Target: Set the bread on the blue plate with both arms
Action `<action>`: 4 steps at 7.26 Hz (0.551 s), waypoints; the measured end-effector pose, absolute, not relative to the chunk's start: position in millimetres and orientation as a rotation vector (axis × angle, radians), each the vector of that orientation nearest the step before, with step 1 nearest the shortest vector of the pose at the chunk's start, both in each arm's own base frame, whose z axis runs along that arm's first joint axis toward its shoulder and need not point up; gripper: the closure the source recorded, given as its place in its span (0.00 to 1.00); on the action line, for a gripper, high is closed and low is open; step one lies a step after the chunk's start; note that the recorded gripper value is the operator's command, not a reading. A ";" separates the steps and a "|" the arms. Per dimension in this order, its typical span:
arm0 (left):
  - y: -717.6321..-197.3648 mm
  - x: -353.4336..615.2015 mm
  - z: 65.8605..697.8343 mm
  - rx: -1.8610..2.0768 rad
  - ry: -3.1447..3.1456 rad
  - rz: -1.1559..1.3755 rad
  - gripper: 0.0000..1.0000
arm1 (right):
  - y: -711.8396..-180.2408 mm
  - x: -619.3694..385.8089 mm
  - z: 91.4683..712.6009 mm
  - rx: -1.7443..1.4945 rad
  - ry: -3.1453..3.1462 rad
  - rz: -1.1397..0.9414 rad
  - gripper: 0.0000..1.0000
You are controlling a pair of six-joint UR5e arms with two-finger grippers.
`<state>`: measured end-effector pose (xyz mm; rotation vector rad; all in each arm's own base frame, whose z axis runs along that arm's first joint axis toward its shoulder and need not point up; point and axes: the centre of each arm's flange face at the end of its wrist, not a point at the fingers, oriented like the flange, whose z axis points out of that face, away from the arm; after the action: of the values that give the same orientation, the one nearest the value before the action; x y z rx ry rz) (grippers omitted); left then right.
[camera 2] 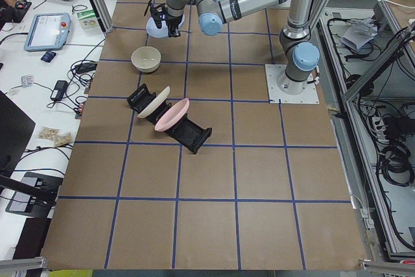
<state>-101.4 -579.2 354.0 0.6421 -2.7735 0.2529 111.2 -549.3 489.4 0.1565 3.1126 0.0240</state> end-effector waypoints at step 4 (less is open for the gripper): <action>-571.7 -178.9 286.6 0.570 -2.751 0.301 1.00 | -547.0 109.4 488.2 0.168 3.113 0.036 0.00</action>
<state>-178.9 -571.7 286.6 0.5700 -2.7514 0.3014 109.4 -547.0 488.2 0.1682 3.1127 0.0357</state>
